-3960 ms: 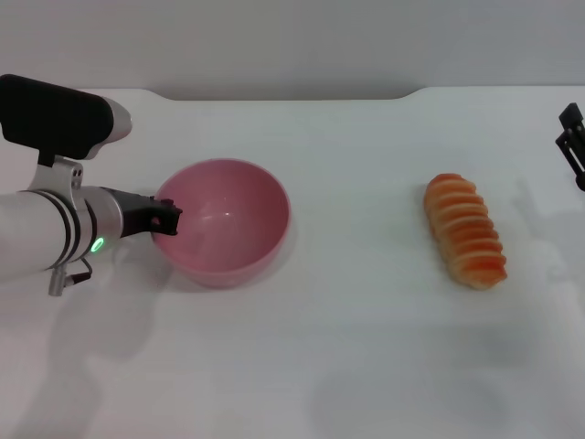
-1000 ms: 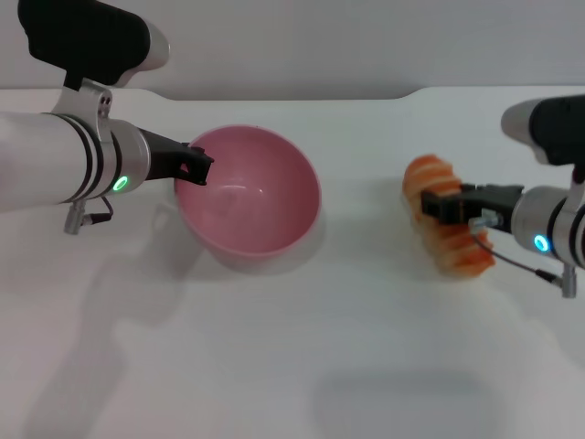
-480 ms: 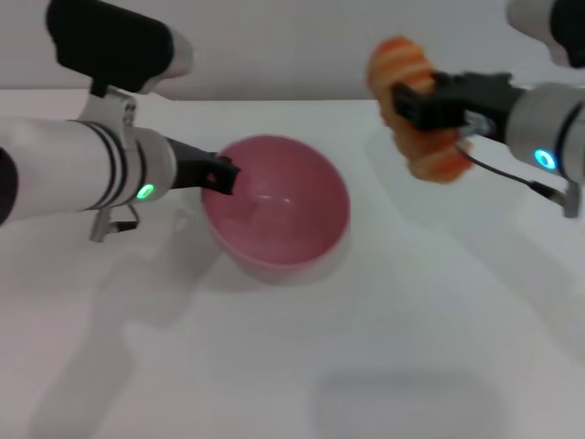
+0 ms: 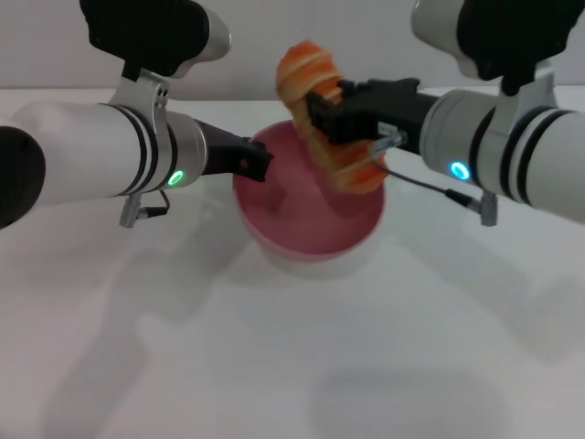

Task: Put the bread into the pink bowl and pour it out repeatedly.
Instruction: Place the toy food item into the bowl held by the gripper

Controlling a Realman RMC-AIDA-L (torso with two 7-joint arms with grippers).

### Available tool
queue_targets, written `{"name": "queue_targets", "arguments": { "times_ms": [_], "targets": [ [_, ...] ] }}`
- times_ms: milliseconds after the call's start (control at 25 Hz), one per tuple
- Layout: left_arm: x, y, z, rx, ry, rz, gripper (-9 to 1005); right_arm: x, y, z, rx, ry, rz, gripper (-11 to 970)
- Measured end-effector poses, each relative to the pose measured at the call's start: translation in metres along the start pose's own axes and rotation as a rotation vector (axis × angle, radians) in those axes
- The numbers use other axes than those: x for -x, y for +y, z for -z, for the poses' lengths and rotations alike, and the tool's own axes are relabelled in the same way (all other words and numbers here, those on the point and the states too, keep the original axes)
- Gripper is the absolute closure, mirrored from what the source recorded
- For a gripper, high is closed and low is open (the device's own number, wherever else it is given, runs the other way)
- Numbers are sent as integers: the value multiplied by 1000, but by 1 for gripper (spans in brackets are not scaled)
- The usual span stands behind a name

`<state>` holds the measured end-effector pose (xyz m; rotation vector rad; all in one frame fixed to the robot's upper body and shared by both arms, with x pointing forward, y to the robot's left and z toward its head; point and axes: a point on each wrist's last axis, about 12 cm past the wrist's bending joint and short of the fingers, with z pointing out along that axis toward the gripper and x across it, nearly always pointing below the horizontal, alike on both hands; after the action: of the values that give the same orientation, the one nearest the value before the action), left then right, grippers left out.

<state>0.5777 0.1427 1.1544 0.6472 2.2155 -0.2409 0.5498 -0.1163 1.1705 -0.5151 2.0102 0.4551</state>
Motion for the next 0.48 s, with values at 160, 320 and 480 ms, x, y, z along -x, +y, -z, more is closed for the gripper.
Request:
{"name": "queue_targets", "arguments": {
  "times_ms": [160, 320, 480],
  "targets": [
    [0, 1, 0, 3, -1, -2, 944, -2, 6, -1, 21, 9, 20, 611],
    [0, 4, 0, 9, 1, -2, 944, -2, 8, 0, 27, 6, 28, 503],
    [-2, 9, -1, 25, -3, 4, 944, 2, 11, 4, 33, -10, 25, 370]
  ]
}}
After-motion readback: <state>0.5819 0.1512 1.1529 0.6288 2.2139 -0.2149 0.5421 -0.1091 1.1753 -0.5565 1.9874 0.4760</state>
